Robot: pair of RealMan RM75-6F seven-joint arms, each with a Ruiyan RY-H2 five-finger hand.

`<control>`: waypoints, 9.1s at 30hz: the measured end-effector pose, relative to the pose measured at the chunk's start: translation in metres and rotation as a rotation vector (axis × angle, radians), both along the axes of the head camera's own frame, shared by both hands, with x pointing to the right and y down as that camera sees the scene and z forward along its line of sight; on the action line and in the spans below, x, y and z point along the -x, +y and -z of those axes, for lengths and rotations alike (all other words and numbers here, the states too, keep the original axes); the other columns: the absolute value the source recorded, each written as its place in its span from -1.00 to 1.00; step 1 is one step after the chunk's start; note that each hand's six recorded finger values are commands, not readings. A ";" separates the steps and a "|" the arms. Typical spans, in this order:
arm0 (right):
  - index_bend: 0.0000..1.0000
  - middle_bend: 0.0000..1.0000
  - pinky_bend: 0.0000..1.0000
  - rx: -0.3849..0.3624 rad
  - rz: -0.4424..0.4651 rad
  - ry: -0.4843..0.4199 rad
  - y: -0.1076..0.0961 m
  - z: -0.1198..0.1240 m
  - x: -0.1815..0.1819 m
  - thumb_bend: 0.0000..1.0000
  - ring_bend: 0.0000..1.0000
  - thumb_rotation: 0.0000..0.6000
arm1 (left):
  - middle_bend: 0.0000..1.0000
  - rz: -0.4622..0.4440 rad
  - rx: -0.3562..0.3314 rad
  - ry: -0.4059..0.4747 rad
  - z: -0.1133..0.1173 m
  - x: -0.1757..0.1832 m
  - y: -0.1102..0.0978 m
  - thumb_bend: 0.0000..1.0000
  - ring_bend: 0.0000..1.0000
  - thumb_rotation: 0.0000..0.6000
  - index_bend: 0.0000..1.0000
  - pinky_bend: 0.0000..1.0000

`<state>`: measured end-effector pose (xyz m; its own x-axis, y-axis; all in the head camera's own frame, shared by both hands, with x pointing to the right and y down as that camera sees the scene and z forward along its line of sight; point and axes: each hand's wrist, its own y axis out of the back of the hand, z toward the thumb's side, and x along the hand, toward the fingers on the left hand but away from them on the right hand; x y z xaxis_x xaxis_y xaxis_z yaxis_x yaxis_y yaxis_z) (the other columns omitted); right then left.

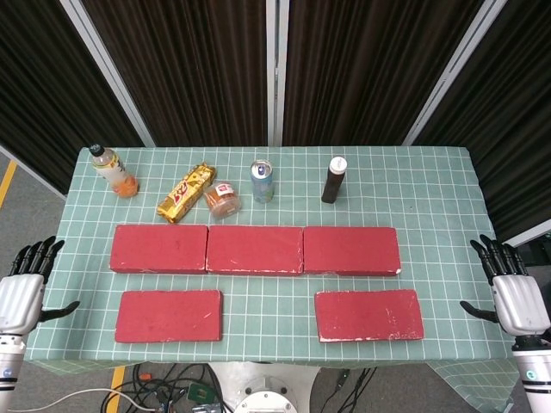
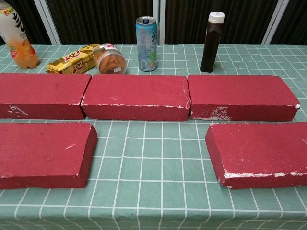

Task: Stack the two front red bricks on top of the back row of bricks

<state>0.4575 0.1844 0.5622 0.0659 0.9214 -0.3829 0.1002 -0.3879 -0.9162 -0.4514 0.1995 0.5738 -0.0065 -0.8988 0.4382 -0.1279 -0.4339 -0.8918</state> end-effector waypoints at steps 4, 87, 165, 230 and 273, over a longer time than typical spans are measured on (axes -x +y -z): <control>-1.00 -1.00 -1.00 -0.006 0.005 -0.009 -0.002 0.001 0.001 -1.00 -1.00 1.00 | -0.98 -0.018 0.006 0.010 0.002 -0.006 0.003 -1.00 -1.00 1.00 -0.92 -1.00; -1.00 -1.00 -1.00 -0.009 0.013 -0.026 -0.050 0.004 -0.007 -1.00 -1.00 1.00 | -0.72 -0.270 0.505 0.170 -0.082 -0.176 0.044 -1.00 -1.00 1.00 -1.00 -1.00; -1.00 -1.00 -1.00 0.005 -0.052 -0.043 -0.057 0.005 -0.022 -1.00 -1.00 1.00 | -0.58 -0.328 0.352 0.167 -0.103 -0.247 -0.121 -0.88 -1.00 1.00 -1.00 -1.00; -1.00 -1.00 -1.00 0.030 -0.072 -0.058 -0.056 0.004 -0.023 -0.99 -1.00 1.00 | -1.00 -0.341 0.382 0.043 -0.097 -0.215 -0.113 -0.98 -1.00 1.00 -1.00 -1.00; -1.00 -1.00 -1.00 0.032 -0.070 -0.050 -0.058 0.006 -0.022 -0.99 -1.00 1.00 | -1.00 -0.321 0.372 -0.001 -0.082 -0.191 -0.114 -0.98 -1.00 1.00 -1.00 -1.00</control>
<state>0.4799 0.1269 0.5562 0.0215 0.9116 -0.4104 0.1733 -0.4077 -0.8965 -0.2605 0.0852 0.6559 0.2450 -0.6376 0.7304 0.0655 -0.7407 -0.6686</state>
